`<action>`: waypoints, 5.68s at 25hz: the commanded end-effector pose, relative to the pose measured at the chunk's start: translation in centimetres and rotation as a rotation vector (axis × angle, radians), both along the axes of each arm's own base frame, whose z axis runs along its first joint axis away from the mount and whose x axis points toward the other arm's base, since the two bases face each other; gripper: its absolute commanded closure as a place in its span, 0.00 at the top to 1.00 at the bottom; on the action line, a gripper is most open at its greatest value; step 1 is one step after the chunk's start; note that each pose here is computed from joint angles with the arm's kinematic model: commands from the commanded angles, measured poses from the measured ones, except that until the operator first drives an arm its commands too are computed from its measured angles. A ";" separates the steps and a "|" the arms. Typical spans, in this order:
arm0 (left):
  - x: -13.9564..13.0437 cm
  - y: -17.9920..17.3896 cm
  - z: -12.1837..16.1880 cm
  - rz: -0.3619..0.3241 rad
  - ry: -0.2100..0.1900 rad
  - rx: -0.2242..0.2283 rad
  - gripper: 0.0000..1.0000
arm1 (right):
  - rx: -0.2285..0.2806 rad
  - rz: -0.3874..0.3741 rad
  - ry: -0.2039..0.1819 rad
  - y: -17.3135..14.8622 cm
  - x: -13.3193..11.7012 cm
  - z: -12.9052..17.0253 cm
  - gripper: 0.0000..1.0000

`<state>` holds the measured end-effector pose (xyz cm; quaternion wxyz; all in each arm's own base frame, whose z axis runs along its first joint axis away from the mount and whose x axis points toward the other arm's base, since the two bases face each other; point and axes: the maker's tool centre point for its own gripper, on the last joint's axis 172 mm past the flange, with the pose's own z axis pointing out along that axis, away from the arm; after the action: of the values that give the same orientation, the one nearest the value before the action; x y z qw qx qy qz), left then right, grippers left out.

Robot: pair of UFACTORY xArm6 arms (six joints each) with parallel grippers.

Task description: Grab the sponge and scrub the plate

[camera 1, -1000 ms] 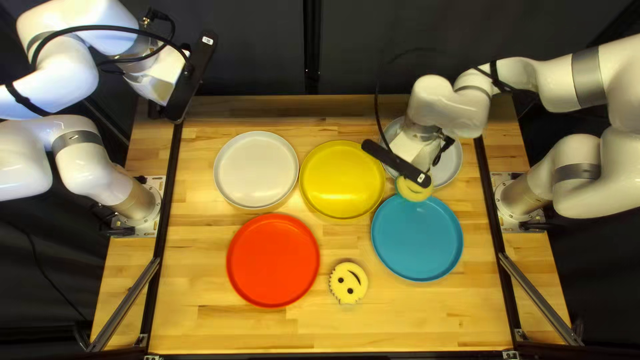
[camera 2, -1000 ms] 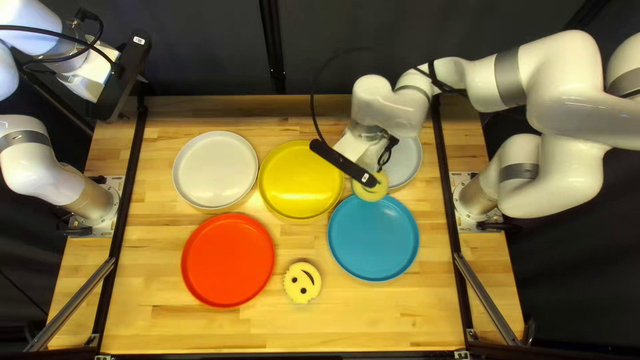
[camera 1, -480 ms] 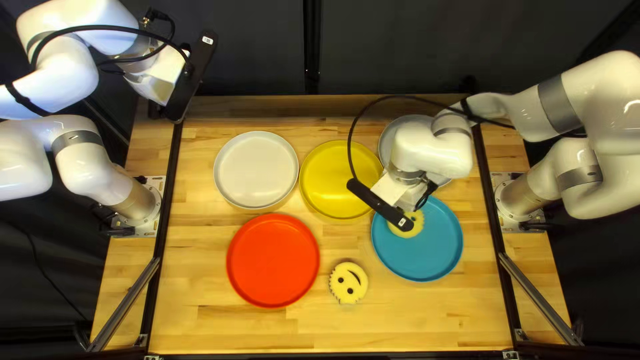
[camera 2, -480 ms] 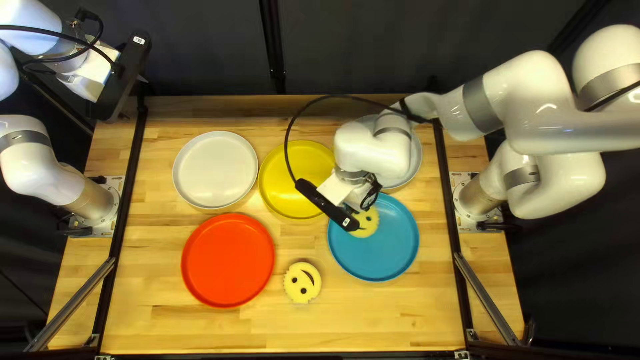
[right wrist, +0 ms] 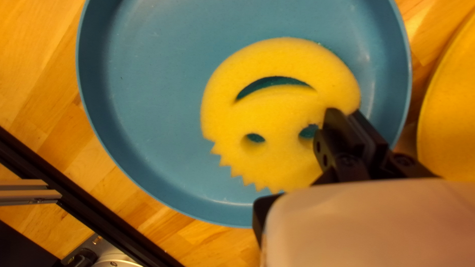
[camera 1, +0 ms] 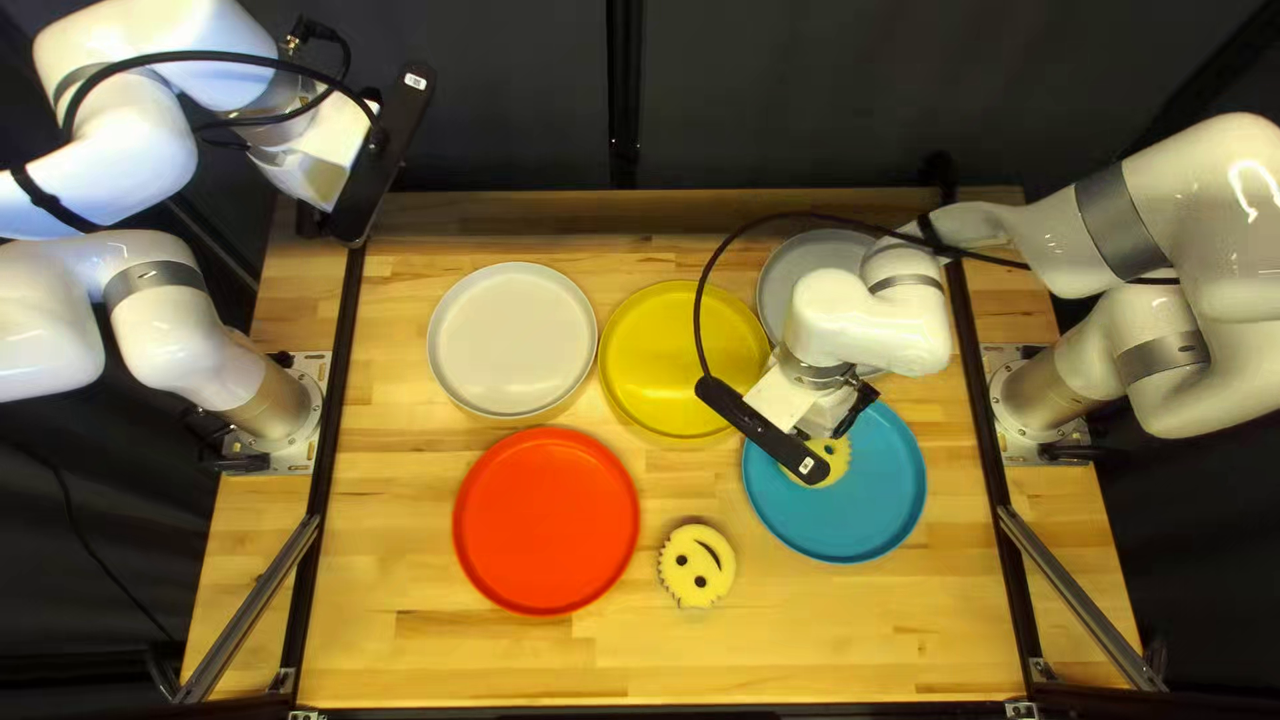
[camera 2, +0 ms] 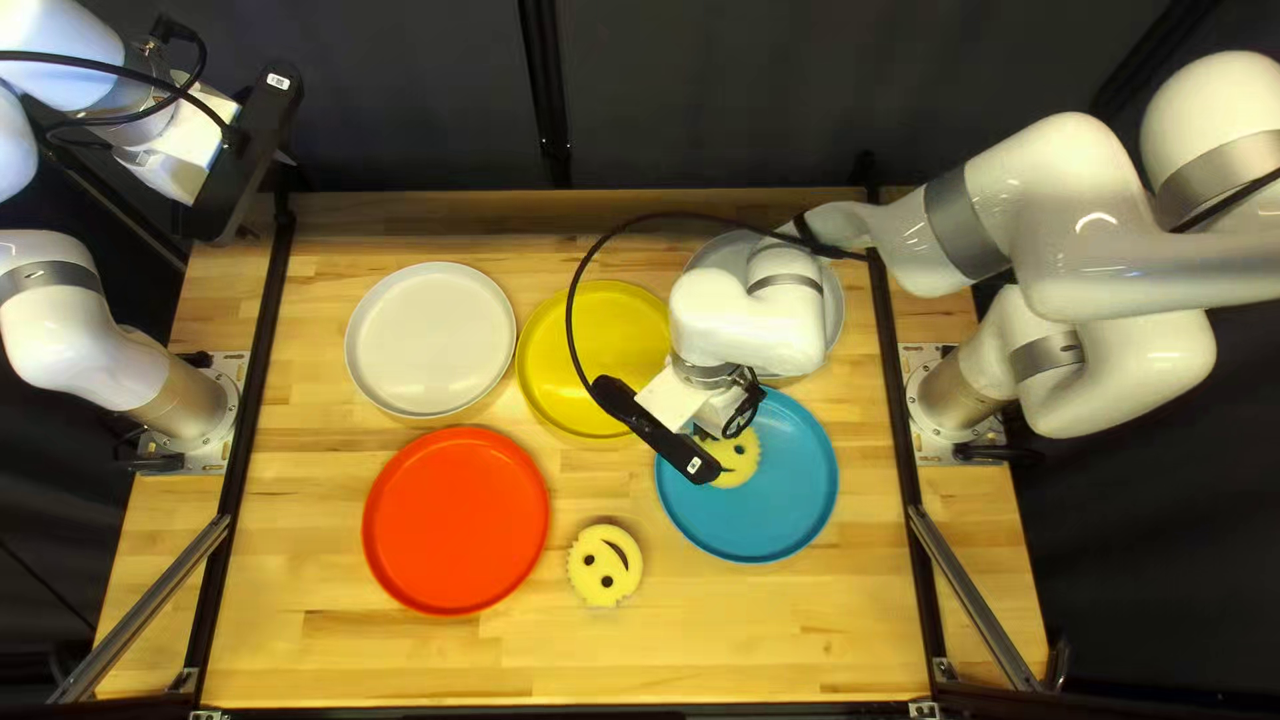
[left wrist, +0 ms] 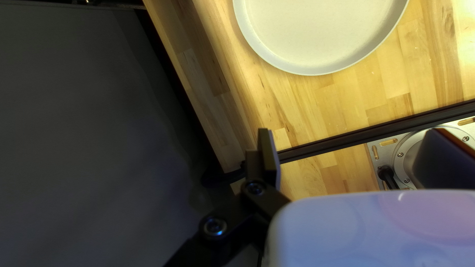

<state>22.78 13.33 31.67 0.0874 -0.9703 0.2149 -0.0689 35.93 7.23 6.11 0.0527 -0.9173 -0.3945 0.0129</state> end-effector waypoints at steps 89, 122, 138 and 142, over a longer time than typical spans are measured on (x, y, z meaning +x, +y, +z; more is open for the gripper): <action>0.0 0.0 0.0 0.000 0.000 0.000 1.00 | -0.066 0.132 -0.004 -4.8 -3.0 -1.0 0.00; 0.0 0.0 0.0 0.000 0.000 0.000 1.00 | -0.059 0.126 -0.034 -4.1 -3.9 -1.9 0.00; 0.0 0.0 0.0 0.000 0.000 0.000 1.00 | -0.023 0.115 -0.030 2.1 -3.7 -1.6 0.00; 0.0 0.0 0.0 0.000 0.000 0.000 1.00 | -0.031 0.117 -0.036 3.7 -3.9 -1.2 0.00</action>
<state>22.78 13.33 31.67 0.0874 -0.9703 0.2149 -0.0689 32.11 10.09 4.82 0.0334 -0.8935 -0.4478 0.0057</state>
